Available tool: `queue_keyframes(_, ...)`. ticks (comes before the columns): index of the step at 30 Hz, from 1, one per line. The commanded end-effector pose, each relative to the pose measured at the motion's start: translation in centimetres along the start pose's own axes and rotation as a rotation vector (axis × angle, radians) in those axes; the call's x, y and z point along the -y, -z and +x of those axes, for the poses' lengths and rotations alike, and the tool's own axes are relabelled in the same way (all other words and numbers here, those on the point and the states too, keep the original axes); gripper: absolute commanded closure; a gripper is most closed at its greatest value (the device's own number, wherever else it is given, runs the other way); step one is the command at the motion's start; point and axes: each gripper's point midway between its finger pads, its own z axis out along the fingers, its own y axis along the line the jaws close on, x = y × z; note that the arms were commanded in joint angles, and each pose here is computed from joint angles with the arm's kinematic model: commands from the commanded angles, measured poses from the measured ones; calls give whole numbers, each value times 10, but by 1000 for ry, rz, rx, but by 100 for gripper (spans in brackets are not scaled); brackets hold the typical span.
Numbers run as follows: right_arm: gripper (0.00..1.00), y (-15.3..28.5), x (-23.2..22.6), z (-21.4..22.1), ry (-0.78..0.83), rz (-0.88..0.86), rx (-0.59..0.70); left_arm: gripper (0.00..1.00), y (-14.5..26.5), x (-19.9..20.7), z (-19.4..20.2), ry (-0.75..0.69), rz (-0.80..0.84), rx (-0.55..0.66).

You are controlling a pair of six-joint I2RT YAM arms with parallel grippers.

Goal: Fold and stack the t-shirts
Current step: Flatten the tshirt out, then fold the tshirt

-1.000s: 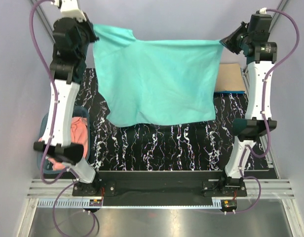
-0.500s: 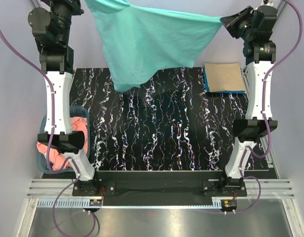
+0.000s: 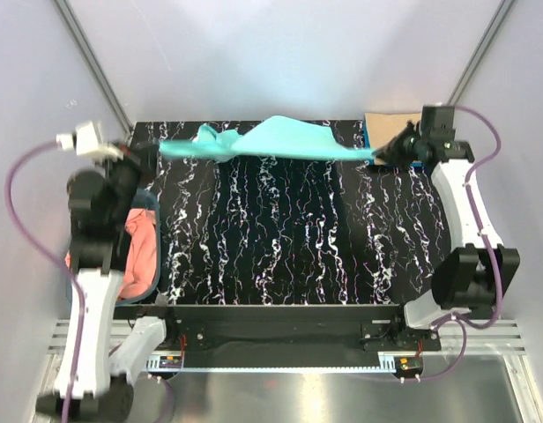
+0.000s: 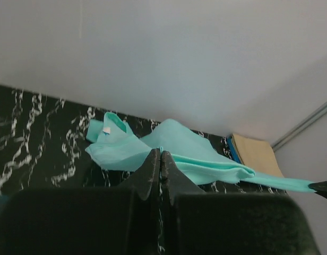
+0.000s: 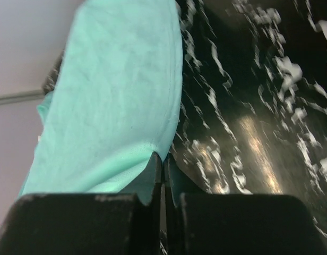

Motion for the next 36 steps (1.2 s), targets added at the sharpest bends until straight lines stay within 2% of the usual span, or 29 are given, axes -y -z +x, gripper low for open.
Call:
queue_keyframes(1, 100, 29, 38, 49, 31, 94, -39, 100, 53, -24, 47, 95, -105, -86)
queue_keyframes(2, 100, 29, 45, 68, 57, 115, -72, 100, 64, -34, 79, 108, -126, -163)
queue_keyframes(3, 100, 31, 71, 90, 54, 181, -109, 100, 88, -35, 96, 145, -130, -204)
queue_keyframes(5, 100, 34, 93, 112, 55, 228, -151, 100, 108, -49, 141, 182, -154, -289)
queue_keyframes(6, 100, 39, 113, 130, 47, 271, -180, 100, 125, -47, 142, 207, -141, -252)
queue_keyframes(7, 100, 41, 124, 137, 42, 296, -182, 100, 140, -57, 162, 230, -194, -312)
queue_keyframes(9, 100, 49, 146, 157, 24, 343, -207, 100, 160, -55, 174, 273, -184, -324)
queue_keyframes(11, 100, 53, 158, 168, 12, 370, -227, 100, 180, -59, 195, 306, -220, -399)
queue_keyframes(16, 100, 61, 208, 215, -17, 535, -393, 100, 218, -67, 226, 375, -313, -516)
queue_keyframes(20, 99, 65, 230, 236, -26, 604, -471, 100, 219, -61, 237, 400, -291, -584)
queue_keyframes(30, 97, 64, 228, 233, -33, 601, -458, 100, 190, -64, 273, 366, -274, -823)
queue_keyframes(33, 96, 61, 226, 230, -33, 600, -453, 100, 177, -67, 276, 366, -291, -858)
queue_keyframes(36, 96, 57, 221, 225, -25, 592, -451, 100, 162, -71, 268, 339, -311, -840)
